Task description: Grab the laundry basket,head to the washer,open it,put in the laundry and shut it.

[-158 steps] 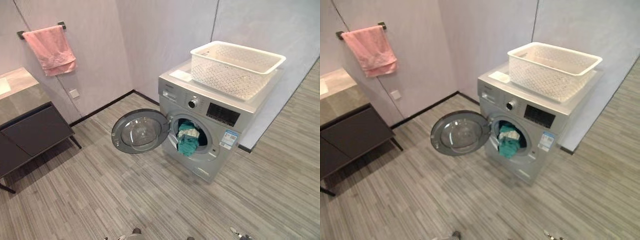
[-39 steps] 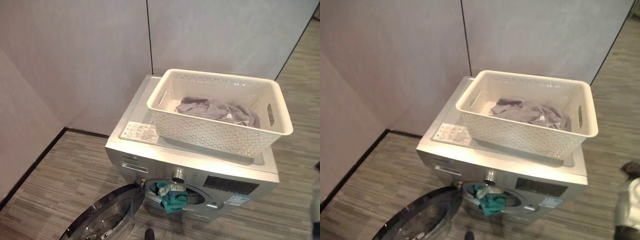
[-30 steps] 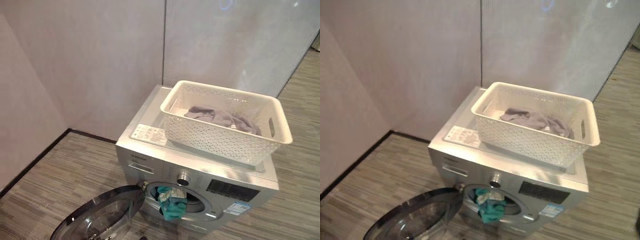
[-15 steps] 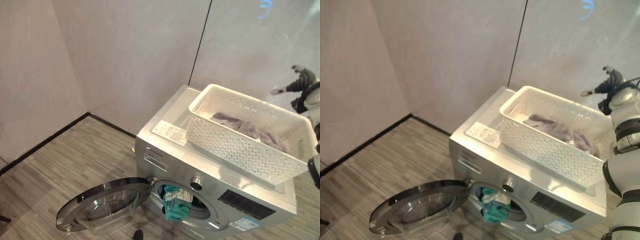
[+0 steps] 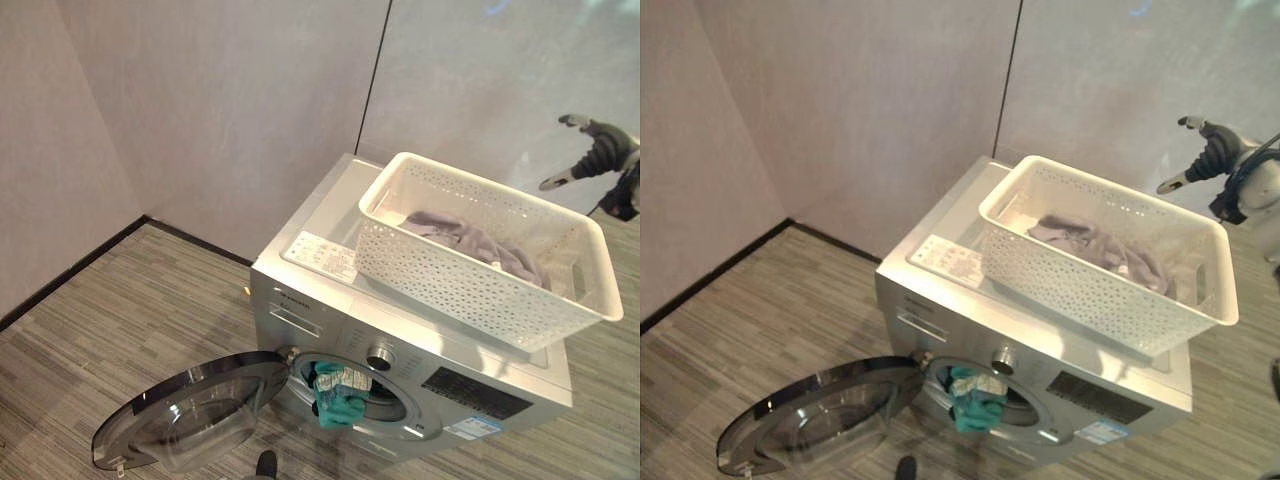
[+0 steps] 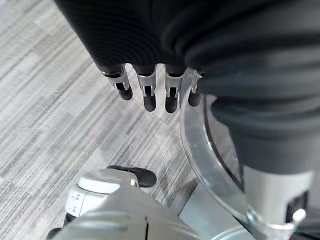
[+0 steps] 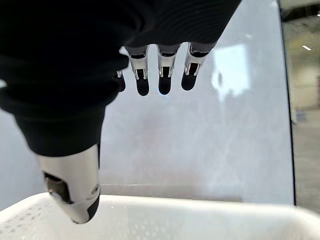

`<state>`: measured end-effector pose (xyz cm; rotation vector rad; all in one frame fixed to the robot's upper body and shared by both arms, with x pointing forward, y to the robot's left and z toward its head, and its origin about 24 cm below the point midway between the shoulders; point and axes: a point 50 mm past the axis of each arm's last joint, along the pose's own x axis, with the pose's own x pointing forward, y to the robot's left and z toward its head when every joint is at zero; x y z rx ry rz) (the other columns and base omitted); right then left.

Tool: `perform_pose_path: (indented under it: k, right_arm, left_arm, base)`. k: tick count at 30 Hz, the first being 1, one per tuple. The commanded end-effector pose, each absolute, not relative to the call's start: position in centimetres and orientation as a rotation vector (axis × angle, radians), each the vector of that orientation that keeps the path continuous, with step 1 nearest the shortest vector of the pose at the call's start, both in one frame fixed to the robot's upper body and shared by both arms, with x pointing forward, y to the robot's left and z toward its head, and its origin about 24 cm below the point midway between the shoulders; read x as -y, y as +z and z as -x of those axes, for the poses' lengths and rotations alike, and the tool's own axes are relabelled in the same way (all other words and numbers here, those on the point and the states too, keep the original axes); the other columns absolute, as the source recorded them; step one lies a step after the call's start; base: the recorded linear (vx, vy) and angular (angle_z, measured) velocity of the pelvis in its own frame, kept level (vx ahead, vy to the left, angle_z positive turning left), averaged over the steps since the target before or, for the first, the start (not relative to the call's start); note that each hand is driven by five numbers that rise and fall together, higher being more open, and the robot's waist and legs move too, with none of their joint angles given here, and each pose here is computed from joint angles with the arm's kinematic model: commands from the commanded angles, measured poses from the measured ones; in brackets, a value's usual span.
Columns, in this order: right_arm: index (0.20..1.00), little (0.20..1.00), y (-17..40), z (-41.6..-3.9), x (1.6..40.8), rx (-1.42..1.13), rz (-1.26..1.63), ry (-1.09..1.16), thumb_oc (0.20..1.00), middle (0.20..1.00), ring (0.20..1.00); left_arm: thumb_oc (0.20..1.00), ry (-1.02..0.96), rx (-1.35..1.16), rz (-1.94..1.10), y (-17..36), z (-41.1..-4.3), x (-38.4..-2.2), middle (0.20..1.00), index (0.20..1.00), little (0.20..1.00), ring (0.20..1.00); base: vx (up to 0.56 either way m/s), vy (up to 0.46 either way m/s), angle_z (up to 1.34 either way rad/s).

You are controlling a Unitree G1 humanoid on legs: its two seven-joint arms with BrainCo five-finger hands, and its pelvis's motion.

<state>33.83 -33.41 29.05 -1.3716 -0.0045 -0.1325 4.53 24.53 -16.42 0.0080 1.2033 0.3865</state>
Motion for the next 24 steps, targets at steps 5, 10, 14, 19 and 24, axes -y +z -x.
perform_pose_path:
  k: [5, 10, 14, 19, 24]
  right_arm:
    - [1.0, 1.0, 28.7, -30.8, 33.1, 0.002, 1.398, 0.056, 1.0, 1.0, 1.0]
    - [1.0, 1.0, 25.1, -30.8, 31.3, -0.09, 1.401, 0.273, 1.0, 1.0, 1.0]
    - [1.0, 1.0, 23.4, -32.0, 30.7, -0.15, 1.418, 0.329, 1.0, 1.0, 1.0]
    - [1.0, 1.0, 22.6, -33.7, 30.7, -0.199, 1.423, 0.295, 1.0, 1.0, 1.0]
    - [1.0, 1.0, 22.6, -34.2, 32.6, -0.261, 1.422, 0.192, 1.0, 1.0, 1.0]
  left_arm:
    - [1.0, 0.366, -1.179, -0.003, -16.2, -4.6, -24.9, 1.0, 1.0, 1.0, 1.0]
    - [1.0, 0.313, -1.184, -0.017, -16.3, -4.4, -24.4, 1.0, 1.0, 1.0, 1.0]
    - [1.0, 0.295, -1.19, -0.027, -16.4, -4.3, -24.3, 1.0, 1.0, 1.0, 1.0]
    - [1.0, 0.346, -1.182, -0.014, -16.3, -4.3, -24.8, 1.0, 1.0, 1.0, 1.0]
    - [1.0, 0.378, -1.201, -0.023, -16.2, -3.8, -25.4, 1.0, 1.0, 1.0, 1.0]
  base:
    - [0.0, 0.011, -0.06]
    - [0.0, 0.007, -0.01]
    - [0.0, 0.0, 0.0]
    - [0.0, 0.0, 0.0]
    - [0.01, 0.002, 0.11]
